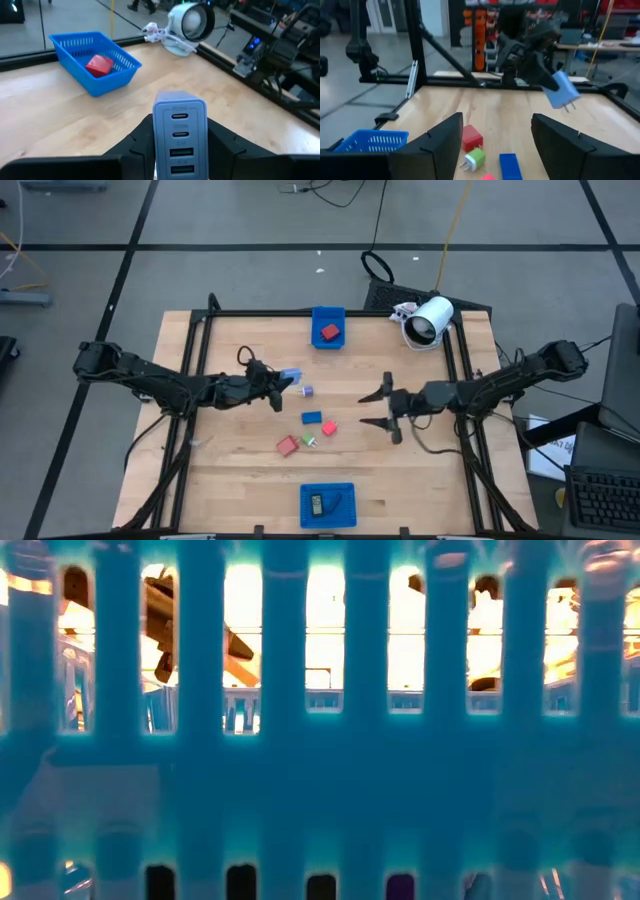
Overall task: Pick & Place Office items
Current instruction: Put the blue charger adapter into the top blue bin
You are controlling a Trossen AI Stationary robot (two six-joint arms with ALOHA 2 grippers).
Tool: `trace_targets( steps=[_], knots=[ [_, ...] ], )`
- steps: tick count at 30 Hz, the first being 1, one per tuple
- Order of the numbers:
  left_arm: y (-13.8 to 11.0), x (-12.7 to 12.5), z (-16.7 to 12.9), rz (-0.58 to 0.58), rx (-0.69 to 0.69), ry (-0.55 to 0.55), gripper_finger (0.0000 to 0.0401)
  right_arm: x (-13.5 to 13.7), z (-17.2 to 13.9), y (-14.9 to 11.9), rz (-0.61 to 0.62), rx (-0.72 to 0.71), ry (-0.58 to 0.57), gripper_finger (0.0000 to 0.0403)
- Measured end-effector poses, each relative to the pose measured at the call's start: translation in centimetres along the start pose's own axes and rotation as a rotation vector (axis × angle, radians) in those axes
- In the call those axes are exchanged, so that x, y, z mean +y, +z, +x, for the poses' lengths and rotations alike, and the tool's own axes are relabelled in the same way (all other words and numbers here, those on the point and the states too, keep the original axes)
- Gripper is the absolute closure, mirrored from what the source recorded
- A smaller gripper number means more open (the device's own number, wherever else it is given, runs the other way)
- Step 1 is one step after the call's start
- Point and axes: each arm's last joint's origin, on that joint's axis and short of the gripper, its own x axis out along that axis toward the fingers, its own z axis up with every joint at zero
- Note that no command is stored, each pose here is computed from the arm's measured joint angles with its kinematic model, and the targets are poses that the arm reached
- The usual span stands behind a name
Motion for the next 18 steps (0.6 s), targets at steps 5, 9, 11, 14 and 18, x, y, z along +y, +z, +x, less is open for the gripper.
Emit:
trace_targets(
  steps=[5,9,11,14,18],
  knots=[
    [-0.4,0.2,0.2,-0.023,-0.015,-0.001,0.0282,-0.7,-2.4,-1.1,0.047,-0.156,-0.017,0.0187],
    [0.0,0.1,0.8,-0.023,-0.037,0.007,0.0282,-1.2,-3.3,-1.9,0.090,-0.217,-0.032,0.0188],
    [0.6,0.2,1.4,-0.009,-0.037,0.044,0.0282,-1.4,-3.4,-2.0,0.103,-0.218,-0.042,0.0188],
    [1.8,0.7,2.9,0.032,-0.017,0.124,0.0282,-1.6,-3.3,-2.1,0.117,-0.209,-0.055,0.0188],
    [3.6,1.7,5.6,0.084,0.022,0.249,0.0282,-1.8,-3.3,-2.2,0.117,-0.205,-0.065,0.0188]
  ],
)
